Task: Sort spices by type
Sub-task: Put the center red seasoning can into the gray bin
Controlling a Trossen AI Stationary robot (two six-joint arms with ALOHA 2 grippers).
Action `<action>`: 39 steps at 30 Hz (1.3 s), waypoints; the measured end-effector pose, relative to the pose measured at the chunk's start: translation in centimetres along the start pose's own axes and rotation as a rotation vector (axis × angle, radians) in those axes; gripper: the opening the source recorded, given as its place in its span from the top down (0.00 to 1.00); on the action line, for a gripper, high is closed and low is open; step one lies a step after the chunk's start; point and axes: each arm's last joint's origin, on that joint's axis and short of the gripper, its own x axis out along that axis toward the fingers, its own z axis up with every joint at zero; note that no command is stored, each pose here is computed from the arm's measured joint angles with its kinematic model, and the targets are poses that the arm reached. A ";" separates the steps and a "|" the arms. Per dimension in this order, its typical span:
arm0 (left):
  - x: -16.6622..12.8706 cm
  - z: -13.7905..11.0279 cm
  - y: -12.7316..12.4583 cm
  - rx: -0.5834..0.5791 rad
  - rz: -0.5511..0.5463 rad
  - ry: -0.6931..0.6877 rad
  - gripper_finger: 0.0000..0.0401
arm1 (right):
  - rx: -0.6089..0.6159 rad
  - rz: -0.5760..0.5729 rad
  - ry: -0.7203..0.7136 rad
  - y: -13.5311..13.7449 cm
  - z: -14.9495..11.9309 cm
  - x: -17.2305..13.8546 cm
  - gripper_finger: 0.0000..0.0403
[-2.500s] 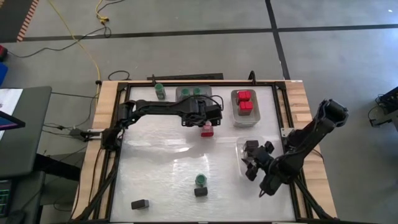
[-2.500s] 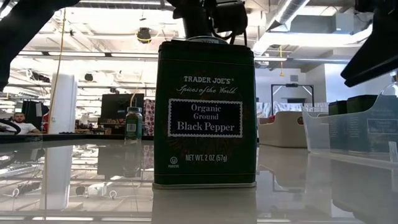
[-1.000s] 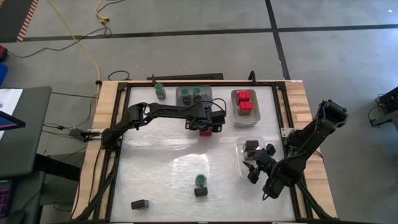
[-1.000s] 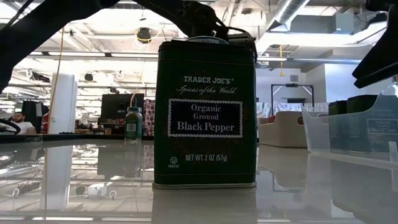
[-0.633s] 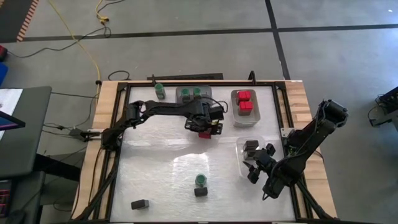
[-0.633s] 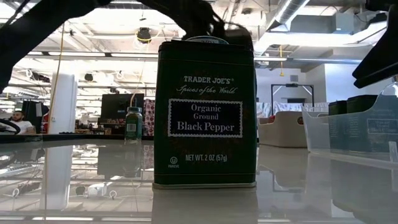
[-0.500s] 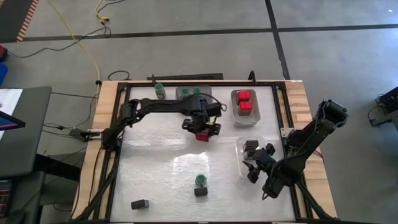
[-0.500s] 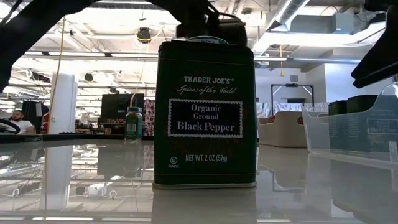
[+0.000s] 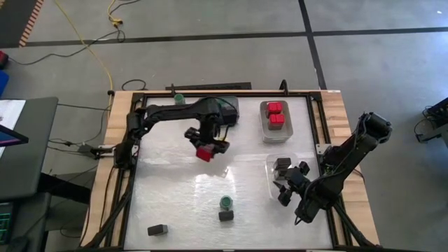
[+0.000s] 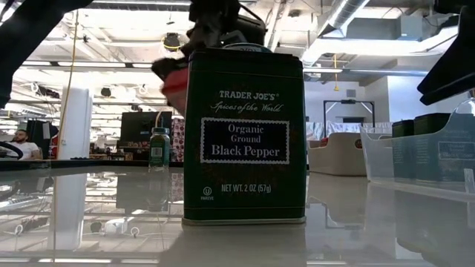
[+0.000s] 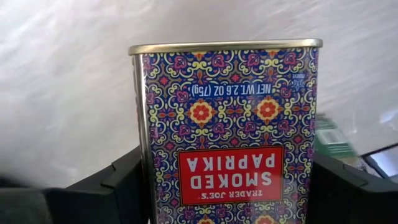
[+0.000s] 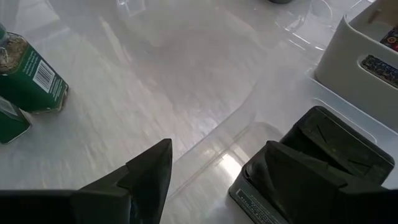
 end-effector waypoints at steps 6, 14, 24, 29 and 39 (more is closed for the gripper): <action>0.0 0.0 -0.3 0.055 -0.019 -0.022 0.26 | 0.002 -0.008 -0.002 -0.1 0.1 0.1 0.29; 0.5 -0.9 -1.2 0.096 -0.014 -0.021 0.26 | -0.021 -0.010 -0.020 0.7 0.7 1.5 0.29; 0.7 -1.0 -1.8 0.164 -0.029 -0.056 0.26 | -0.452 0.031 -0.208 4.6 2.4 5.5 0.29; 0.9 -1.4 -2.1 0.214 -0.043 -0.028 0.26 | -0.714 -0.066 -0.245 4.9 4.1 8.7 0.29; 0.8 -1.5 -2.1 0.311 -0.088 0.007 0.26 | -0.763 -0.044 -0.353 3.5 10.0 13.6 0.29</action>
